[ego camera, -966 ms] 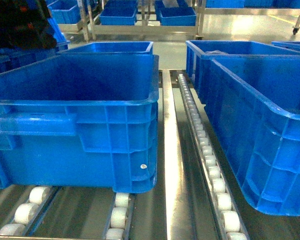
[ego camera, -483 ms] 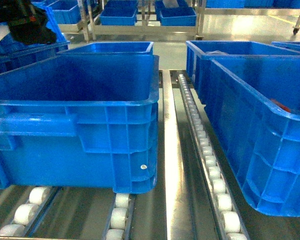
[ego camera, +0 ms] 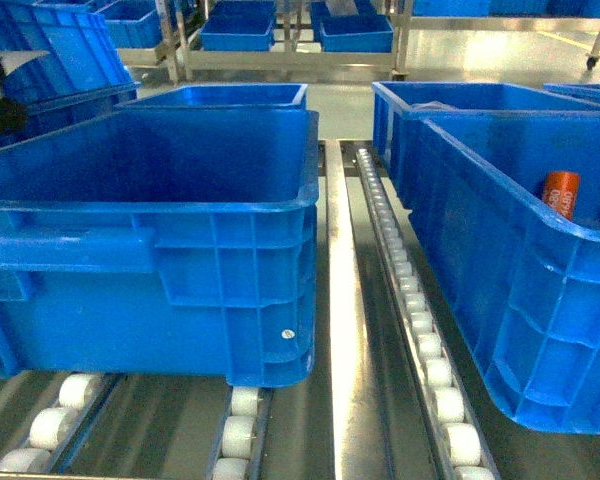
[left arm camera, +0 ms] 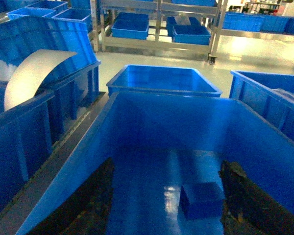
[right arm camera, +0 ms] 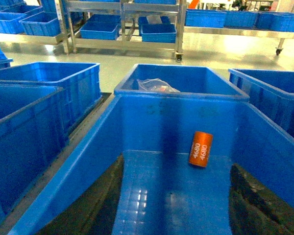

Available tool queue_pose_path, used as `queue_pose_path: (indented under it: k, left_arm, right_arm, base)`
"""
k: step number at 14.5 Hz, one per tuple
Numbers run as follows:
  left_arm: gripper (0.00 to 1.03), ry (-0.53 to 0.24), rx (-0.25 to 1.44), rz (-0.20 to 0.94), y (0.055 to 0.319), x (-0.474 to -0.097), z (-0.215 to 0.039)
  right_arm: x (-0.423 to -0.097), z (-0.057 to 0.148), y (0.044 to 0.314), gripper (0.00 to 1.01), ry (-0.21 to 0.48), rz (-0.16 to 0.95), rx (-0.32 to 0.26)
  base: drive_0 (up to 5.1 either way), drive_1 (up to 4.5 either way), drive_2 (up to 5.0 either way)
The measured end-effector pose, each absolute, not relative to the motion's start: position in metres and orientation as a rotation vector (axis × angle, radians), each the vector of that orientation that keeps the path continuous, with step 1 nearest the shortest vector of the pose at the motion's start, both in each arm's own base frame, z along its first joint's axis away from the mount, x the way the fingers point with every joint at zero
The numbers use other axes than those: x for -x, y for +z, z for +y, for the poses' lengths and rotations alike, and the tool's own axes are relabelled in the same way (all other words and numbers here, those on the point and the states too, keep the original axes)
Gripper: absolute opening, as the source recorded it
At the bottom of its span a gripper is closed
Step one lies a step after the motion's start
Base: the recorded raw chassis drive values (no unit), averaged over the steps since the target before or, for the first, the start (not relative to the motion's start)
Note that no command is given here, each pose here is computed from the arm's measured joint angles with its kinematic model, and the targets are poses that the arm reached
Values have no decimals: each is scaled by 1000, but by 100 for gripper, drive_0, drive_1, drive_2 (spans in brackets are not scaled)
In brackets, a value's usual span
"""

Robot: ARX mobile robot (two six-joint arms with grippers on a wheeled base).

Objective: Sort blue parts and orange caps into right shelf containers

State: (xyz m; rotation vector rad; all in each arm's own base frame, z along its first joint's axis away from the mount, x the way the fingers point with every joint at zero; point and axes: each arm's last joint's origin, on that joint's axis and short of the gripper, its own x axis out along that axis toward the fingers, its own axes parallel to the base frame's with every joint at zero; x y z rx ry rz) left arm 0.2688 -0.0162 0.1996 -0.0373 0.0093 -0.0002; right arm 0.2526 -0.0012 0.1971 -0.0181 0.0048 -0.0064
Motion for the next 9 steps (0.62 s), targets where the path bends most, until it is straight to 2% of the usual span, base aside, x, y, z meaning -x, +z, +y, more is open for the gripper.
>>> queue_pose_path:
  k: [1, 4, 6, 8, 9]
  left_arm:
    - [56, 0, 34, 9, 199, -267, -16]
    - [39, 2, 19, 5, 195, -250, -12]
    - [32, 2, 18, 4, 193, -242, -11]
    - [9, 4, 17, 9, 186, -221, 0]
    - [2, 12, 17, 12, 183, -212, 1]
  right_arm:
    - [-250, -1, 197, 62, -6, 4, 18]
    - [-235, -1, 192, 46, -6, 5, 15]
    - [-229, -1, 189, 38, -6, 7, 15]
    - [-210, -1, 184, 14, -6, 7, 15]
    - [-201, -1, 181, 2, -6, 10, 15]
  base:
    - [4, 407, -399]
    - [4, 407, -399]
    - [4, 407, -399]
    - [4, 407, -399]
    - [4, 407, -399]
